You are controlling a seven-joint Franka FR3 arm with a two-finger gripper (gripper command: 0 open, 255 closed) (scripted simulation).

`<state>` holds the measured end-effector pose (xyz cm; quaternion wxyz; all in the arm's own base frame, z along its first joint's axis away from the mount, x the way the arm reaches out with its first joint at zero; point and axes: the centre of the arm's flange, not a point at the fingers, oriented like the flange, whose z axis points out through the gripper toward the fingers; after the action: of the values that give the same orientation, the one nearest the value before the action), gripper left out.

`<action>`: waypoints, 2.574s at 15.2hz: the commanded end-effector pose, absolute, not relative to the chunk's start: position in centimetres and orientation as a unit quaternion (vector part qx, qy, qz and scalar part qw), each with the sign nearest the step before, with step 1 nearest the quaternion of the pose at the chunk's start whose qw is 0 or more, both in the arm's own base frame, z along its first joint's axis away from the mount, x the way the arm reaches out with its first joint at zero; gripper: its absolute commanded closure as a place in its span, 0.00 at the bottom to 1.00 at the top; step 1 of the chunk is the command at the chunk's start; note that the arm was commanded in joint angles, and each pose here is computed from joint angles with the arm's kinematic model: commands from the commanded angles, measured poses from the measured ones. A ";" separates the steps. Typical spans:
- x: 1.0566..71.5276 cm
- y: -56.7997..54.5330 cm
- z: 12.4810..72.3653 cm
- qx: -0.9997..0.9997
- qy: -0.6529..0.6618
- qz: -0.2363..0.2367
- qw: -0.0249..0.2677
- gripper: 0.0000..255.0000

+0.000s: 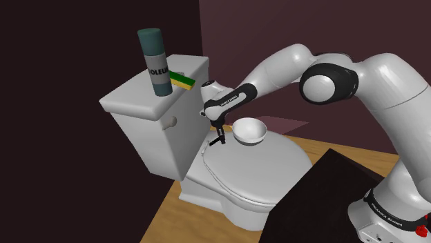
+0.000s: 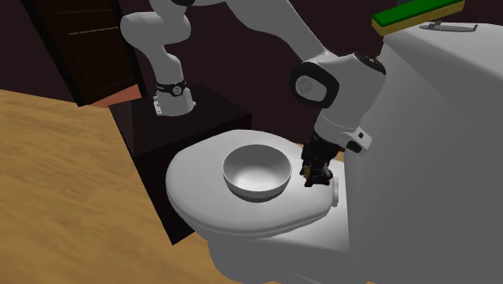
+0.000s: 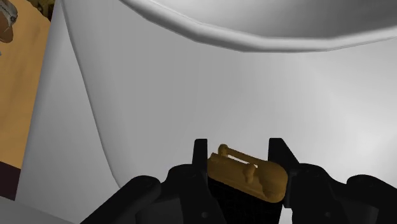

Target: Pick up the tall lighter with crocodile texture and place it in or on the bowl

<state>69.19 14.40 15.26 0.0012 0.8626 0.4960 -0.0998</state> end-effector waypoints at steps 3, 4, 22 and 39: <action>70.2 15.0 18.8 0.864 0.498 -0.067 0.009 1.00; 70.2 15.0 19.3 0.864 0.498 -0.067 0.009 1.00; 70.2 15.0 28.8 0.864 0.498 -0.067 0.009 1.00; 60.1 1.4 31.0 0.864 0.498 -0.067 0.009 1.00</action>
<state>60.82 2.47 31.04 0.0090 0.8646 0.4978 -0.0672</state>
